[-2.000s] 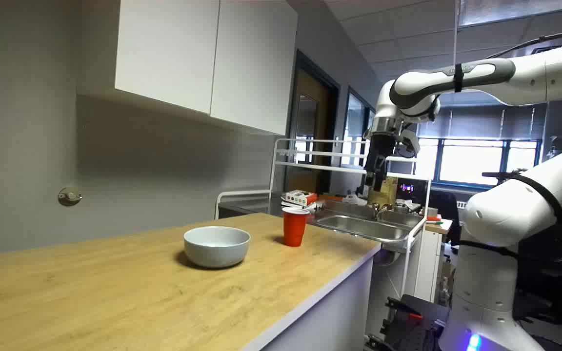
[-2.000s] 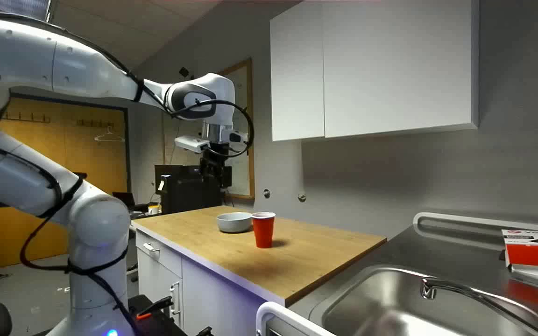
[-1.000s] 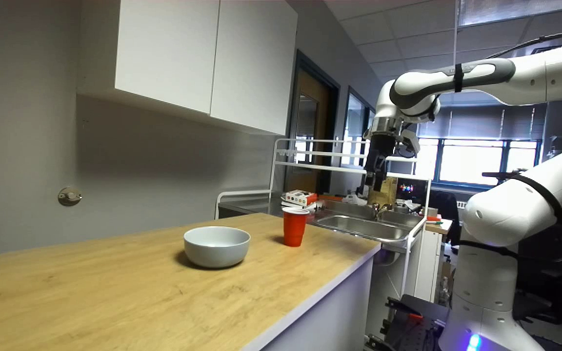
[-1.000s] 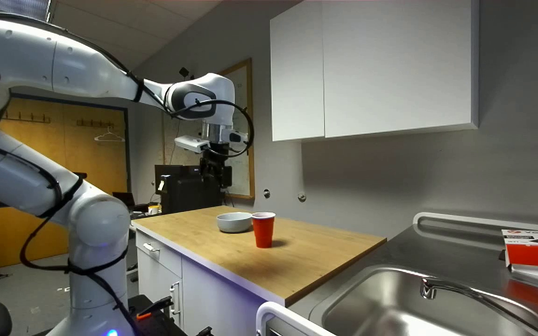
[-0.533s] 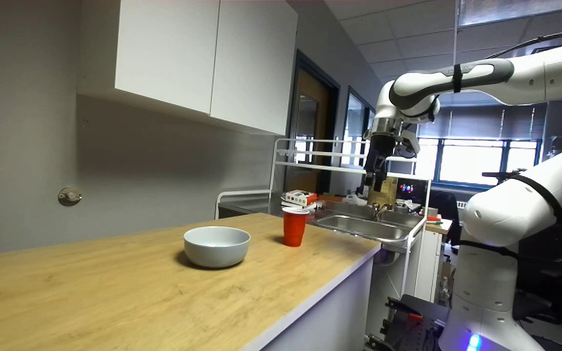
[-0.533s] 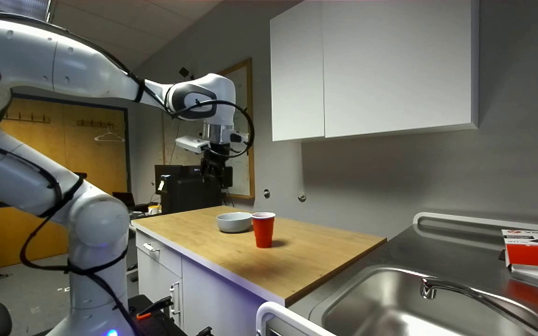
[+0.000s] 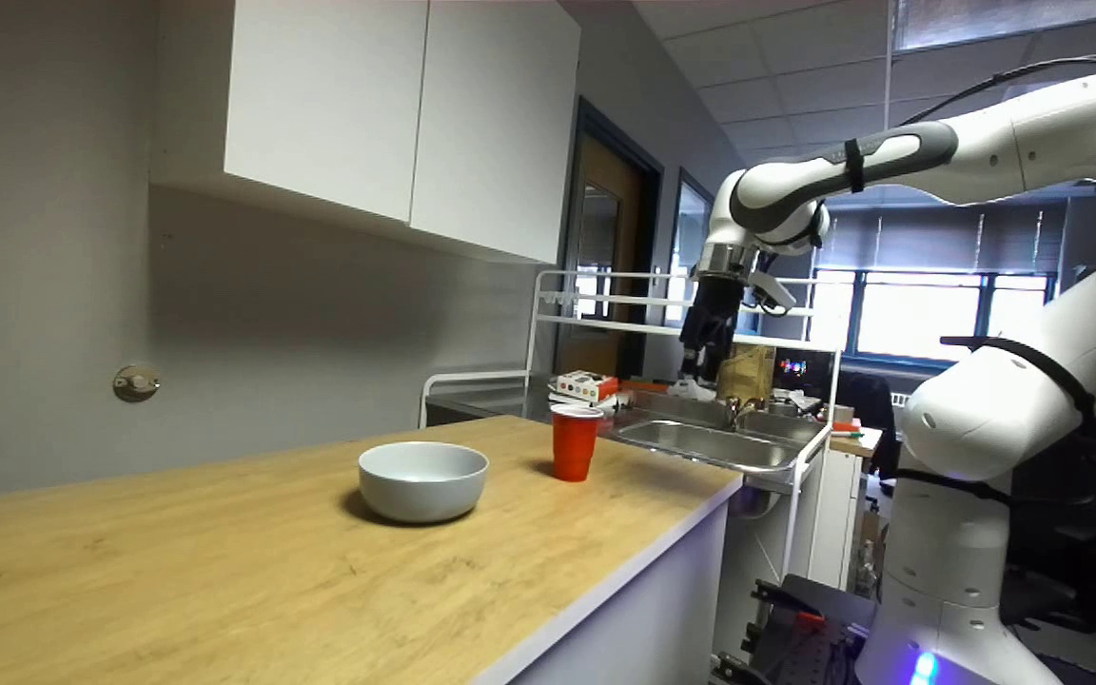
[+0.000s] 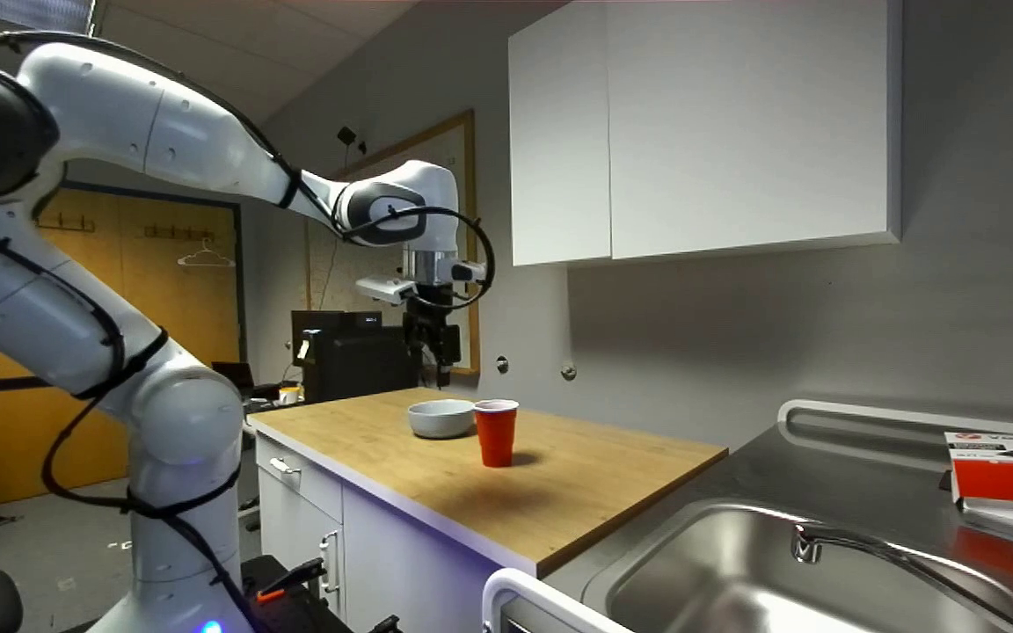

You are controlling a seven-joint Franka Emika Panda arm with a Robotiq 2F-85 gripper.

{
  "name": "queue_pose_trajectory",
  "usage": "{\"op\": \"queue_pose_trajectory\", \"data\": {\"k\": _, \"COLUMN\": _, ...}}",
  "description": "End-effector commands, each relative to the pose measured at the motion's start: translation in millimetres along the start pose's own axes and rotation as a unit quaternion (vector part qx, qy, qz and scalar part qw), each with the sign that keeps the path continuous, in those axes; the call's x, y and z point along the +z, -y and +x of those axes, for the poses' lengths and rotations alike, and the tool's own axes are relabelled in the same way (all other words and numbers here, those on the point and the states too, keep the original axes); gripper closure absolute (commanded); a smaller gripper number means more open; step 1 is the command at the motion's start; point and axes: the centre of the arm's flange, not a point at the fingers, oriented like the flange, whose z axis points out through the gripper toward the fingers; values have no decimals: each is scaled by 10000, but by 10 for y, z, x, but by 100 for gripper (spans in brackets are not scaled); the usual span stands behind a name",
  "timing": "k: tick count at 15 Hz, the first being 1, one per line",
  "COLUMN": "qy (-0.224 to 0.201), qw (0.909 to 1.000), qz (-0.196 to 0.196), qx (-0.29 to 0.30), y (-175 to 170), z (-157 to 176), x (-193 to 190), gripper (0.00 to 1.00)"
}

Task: Pour the contents of the cup into the bowl

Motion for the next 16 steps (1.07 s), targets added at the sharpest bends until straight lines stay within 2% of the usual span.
{"op": "queue_pose_trajectory", "data": {"k": 1, "qy": -45, "qw": 9996, "qz": -158, "qx": 236, "y": 111, "z": 360, "x": 88, "gripper": 0}}
{"op": "queue_pose_trajectory", "data": {"k": 10, "qy": -117, "qw": 9965, "qz": -357, "qx": 749, "y": 240, "z": 1149, "x": 300, "gripper": 0}}
{"op": "queue_pose_trajectory", "data": {"k": 16, "qy": 97, "qw": 9934, "qz": -323, "qx": 1097, "y": 284, "z": 1616, "x": 528, "gripper": 0}}
